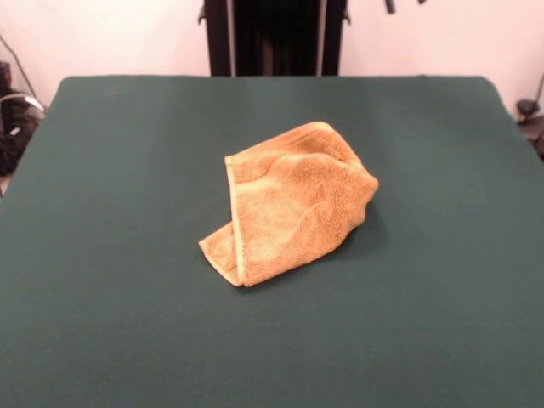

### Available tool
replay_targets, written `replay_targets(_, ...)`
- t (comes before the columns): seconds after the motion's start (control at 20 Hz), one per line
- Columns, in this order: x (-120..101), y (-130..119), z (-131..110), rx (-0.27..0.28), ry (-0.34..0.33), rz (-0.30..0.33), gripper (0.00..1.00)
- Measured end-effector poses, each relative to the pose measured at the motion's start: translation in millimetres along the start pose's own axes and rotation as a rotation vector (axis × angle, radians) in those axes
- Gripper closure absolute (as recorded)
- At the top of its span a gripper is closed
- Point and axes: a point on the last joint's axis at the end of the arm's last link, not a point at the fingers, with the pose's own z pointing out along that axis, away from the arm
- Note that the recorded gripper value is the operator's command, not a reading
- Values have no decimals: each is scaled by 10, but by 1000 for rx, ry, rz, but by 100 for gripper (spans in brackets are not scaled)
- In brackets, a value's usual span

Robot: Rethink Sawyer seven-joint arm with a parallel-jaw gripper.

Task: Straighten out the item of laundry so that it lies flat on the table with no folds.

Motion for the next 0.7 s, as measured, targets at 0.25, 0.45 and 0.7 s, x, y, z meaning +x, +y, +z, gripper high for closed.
replay_targets(0.25,50,202,-125,-54,-80,-8,0)
replay_targets(0.45,-35,136,-116,-24,-98,33,0)
replay_targets(0.7,-200,-274,-30,112,37,212,0)
